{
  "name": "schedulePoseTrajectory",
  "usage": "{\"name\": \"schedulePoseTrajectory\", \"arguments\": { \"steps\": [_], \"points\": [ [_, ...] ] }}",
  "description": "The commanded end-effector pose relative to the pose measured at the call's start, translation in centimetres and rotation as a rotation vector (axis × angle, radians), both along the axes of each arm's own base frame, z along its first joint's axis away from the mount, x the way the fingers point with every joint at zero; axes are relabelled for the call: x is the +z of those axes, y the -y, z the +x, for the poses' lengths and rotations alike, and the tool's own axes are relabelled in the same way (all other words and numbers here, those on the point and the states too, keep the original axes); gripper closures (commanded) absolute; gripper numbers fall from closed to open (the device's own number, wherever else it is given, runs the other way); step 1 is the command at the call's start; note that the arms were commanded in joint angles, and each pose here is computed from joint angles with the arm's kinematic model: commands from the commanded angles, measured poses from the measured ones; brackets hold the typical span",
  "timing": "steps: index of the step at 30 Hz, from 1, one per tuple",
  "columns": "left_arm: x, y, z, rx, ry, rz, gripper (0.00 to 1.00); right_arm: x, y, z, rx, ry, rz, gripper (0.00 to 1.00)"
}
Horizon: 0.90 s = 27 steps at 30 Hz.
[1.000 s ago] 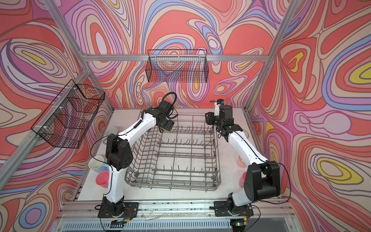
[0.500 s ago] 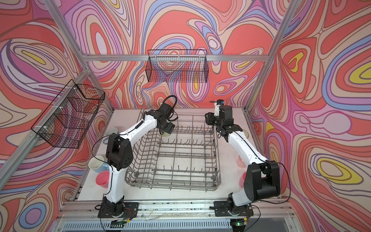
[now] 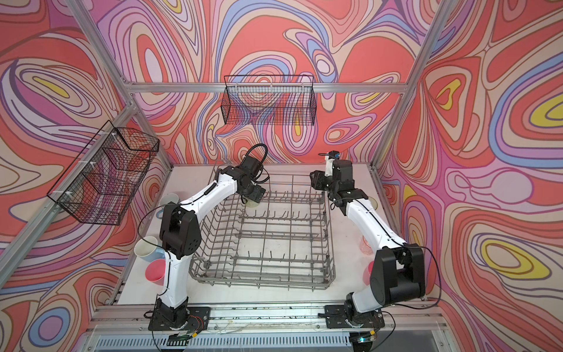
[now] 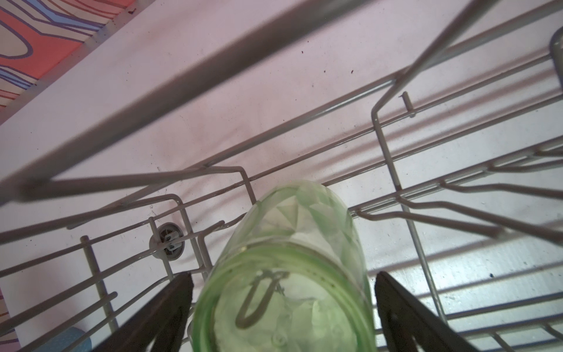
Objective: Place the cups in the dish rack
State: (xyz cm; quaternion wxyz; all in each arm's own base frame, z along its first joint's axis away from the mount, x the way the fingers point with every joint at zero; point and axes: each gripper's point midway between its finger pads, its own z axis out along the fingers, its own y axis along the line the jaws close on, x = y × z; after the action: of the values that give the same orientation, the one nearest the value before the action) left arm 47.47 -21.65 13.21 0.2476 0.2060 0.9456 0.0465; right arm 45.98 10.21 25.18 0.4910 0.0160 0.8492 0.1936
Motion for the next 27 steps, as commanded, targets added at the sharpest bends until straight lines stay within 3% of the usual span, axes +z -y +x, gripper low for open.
{"name": "schedulePoseTrajectory", "arguments": {
  "steps": [1,6,17,27],
  "points": [
    [3.5,-0.3,-0.1,0.007,0.067,-0.04,0.01,0.4,-0.2,-0.2,0.008,0.015,-0.002,0.36],
    [5.5,-0.2,-0.7,0.002,0.093,-0.069,0.0,0.8,-0.2,-0.1,0.002,0.019,0.001,0.29],
    [9.4,0.7,-2.6,-0.049,0.155,-0.13,0.01,1.6,0.7,-0.4,-0.045,0.023,-0.006,0.3],
    [14.5,1.8,-7.8,-0.188,0.216,-0.272,0.05,2.0,3.5,-1.8,-0.198,-0.009,-0.046,0.35]
  ]
}}
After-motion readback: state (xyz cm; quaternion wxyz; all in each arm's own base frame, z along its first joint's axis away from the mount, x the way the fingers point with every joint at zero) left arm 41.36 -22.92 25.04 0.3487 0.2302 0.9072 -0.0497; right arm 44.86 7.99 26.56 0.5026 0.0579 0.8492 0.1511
